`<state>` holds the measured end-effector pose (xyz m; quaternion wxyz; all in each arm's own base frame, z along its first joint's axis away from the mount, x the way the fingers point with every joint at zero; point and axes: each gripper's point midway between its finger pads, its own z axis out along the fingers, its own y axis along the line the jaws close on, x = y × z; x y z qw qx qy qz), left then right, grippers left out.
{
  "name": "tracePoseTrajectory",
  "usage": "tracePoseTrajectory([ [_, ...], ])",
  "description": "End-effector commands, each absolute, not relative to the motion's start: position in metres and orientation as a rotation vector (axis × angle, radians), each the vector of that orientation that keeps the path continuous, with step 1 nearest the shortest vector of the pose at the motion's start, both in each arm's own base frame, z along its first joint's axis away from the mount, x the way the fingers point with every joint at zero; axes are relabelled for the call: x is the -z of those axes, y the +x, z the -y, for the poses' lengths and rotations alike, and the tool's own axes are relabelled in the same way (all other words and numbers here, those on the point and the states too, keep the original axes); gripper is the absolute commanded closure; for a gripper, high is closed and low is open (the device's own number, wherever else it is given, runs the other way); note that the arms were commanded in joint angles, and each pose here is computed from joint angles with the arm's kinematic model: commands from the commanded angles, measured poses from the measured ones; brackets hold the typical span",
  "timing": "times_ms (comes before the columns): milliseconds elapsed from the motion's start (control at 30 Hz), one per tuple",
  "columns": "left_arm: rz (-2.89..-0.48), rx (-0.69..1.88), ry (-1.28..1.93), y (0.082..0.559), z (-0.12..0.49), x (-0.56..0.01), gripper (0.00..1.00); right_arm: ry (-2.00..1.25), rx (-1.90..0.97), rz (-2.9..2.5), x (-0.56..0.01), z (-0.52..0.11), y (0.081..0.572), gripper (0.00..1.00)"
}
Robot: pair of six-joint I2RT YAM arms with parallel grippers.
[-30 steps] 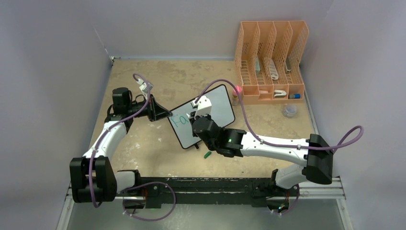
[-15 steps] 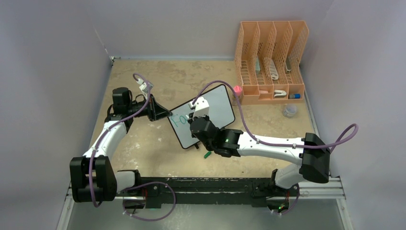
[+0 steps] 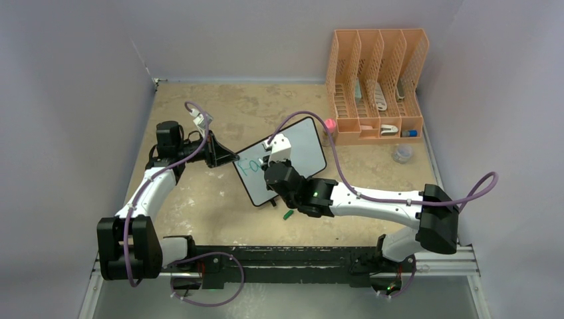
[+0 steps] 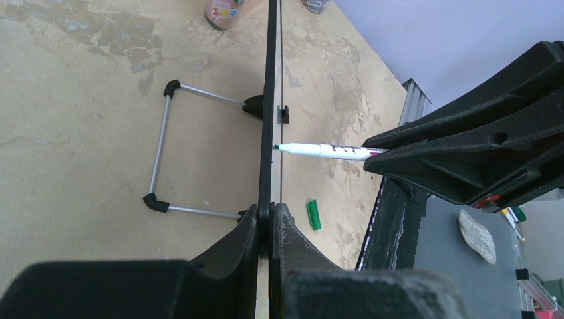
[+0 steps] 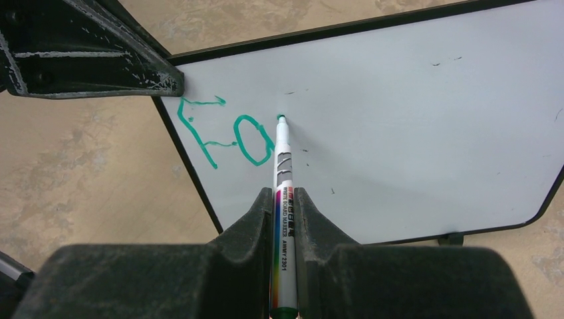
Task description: Write a sentence on the whiteboard
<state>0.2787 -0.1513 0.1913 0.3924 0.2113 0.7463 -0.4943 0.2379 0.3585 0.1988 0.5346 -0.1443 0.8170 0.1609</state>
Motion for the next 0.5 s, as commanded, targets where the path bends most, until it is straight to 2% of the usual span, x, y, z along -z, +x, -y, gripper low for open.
tracePoseTrajectory([
  [0,-1.885,1.260,0.577,0.278,0.156,-0.194,1.00,-0.308,-0.412,-1.897,-0.222,-0.355,0.246,1.00],
  [467,-1.890,1.259,0.573,0.280,0.155,-0.193,1.00,-0.349,-0.445,-1.920,-0.220,-0.349,0.235,1.00],
])
